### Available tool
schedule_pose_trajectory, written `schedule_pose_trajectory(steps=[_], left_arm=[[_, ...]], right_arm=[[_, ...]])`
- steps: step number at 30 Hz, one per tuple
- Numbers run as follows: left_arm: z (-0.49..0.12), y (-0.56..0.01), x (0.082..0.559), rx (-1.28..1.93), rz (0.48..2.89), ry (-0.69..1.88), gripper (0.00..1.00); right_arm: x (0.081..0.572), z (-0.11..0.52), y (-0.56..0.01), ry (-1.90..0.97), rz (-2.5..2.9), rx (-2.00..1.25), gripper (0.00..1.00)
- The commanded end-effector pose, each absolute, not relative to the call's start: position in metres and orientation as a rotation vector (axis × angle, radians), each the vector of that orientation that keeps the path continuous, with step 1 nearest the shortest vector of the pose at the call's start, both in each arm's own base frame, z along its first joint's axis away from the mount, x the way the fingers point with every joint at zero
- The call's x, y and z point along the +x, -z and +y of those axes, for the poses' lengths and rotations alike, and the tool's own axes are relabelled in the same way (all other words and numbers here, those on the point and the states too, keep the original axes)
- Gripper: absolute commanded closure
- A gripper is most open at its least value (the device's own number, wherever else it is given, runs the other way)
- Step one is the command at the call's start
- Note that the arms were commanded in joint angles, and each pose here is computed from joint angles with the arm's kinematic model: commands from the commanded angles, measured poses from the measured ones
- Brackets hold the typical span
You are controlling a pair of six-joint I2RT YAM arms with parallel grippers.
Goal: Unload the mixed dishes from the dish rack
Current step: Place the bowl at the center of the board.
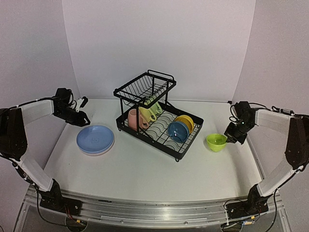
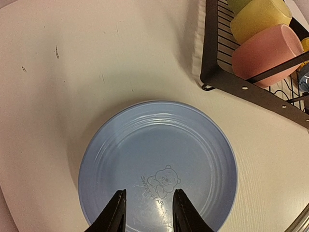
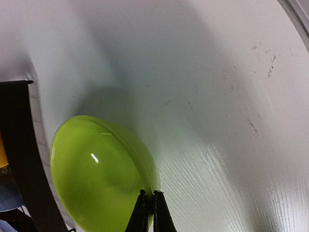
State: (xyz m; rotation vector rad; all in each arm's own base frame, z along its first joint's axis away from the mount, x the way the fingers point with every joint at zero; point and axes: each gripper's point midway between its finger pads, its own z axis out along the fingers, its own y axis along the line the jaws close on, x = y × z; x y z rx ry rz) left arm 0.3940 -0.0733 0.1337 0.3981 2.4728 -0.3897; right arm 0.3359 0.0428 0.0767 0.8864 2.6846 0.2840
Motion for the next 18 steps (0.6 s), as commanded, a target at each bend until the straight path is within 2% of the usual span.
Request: schedule_pose_trajectory(steps=[1, 8, 9, 10, 12, 14, 18], left_arm=[[-0.078, -0.162, 0.399, 0.415, 2.410, 0.411, 0.66], [-0.081, -0.165, 0.399, 0.424, 2.408, 0.430, 0.66], [-0.081, -0.165, 0.400, 0.424, 2.408, 0.432, 0.66], [-0.081, -0.166, 0.400, 0.425, 2.408, 0.435, 0.65], [-0.082, -0.168, 0.401, 0.429, 2.404, 0.439, 0.65], [-0.083, -0.171, 0.402, 0.430, 2.400, 0.443, 0.64], [-0.084, -0.174, 0.402, 0.425, 2.397, 0.450, 0.62]], right_arm=[[0.345, 0.037, -0.075, -0.291, 2.610, 0.895, 1.00], [0.336, 0.030, -0.070, -0.252, 2.577, 0.818, 1.00], [0.338, 0.033, -0.073, -0.269, 2.581, 0.787, 0.91], [0.340, 0.037, -0.077, -0.291, 2.585, 0.754, 0.76], [0.345, 0.043, -0.086, -0.328, 2.603, 0.694, 0.60], [0.349, 0.048, -0.098, -0.346, 2.616, 0.640, 0.51], [0.362, 0.057, -0.136, -0.276, 2.576, 0.449, 0.41]])
